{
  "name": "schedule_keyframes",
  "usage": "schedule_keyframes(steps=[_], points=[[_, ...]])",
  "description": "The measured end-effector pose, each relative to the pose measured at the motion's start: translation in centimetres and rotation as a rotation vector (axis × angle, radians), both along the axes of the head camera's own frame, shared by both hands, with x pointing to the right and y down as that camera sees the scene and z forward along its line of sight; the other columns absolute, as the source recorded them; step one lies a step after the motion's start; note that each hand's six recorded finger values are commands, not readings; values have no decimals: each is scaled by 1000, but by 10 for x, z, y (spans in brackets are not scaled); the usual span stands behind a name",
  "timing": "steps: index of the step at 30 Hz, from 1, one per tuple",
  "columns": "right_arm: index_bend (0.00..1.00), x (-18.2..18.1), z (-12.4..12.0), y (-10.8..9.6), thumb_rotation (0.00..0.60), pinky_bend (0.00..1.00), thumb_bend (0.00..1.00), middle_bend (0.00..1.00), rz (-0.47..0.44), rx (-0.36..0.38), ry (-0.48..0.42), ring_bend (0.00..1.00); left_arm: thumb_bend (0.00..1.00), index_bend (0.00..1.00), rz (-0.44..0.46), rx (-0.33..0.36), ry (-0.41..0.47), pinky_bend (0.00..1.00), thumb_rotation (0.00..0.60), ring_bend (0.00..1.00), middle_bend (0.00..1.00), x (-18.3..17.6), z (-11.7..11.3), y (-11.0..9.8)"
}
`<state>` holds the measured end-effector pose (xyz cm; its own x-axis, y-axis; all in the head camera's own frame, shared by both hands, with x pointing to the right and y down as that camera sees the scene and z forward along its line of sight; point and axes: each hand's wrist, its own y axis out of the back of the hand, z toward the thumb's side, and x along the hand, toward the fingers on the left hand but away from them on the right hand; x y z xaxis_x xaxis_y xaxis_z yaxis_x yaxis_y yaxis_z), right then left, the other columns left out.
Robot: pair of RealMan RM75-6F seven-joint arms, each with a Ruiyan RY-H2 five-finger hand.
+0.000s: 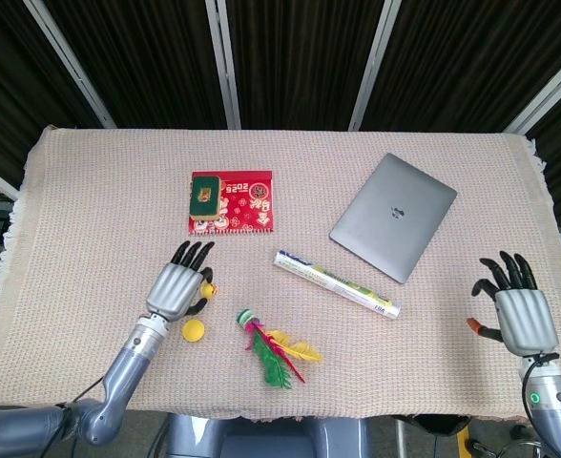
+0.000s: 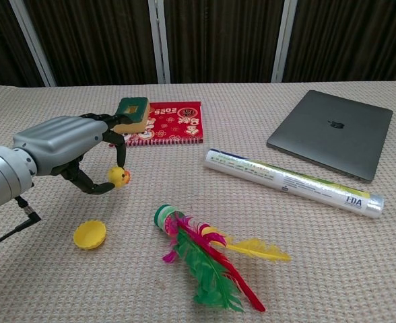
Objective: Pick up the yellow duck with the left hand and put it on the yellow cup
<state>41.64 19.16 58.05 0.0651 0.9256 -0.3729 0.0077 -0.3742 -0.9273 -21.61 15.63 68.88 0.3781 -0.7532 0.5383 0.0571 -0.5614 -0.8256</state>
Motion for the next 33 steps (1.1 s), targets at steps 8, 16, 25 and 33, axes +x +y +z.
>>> schedule_keyframes(steps=[8, 16, 25, 33], points=[[492, 12, -8, 8, 600, 0, 0, 161, 33, 13, 14, 0, 342, 495, 2, -5, -14, 0, 600, 0, 0, 4, 12, -8], [492, 12, -8, 8, 600, 0, 0, 161, 31, 14, 16, 0, 351, 502, 5, 39, 34, 0, 600, 0, 0, 9, 2, -19], [492, 10, -7, 7, 600, 0, 0, 161, 27, 11, 16, 0, 350, 512, 7, 62, 83, 0, 600, 0, 0, 7, -19, -18], [492, 9, -6, 6, 600, 0, 0, 161, 23, 9, 13, 0, 351, 521, -7, 46, 93, 0, 600, 0, 0, 5, -21, -1]])
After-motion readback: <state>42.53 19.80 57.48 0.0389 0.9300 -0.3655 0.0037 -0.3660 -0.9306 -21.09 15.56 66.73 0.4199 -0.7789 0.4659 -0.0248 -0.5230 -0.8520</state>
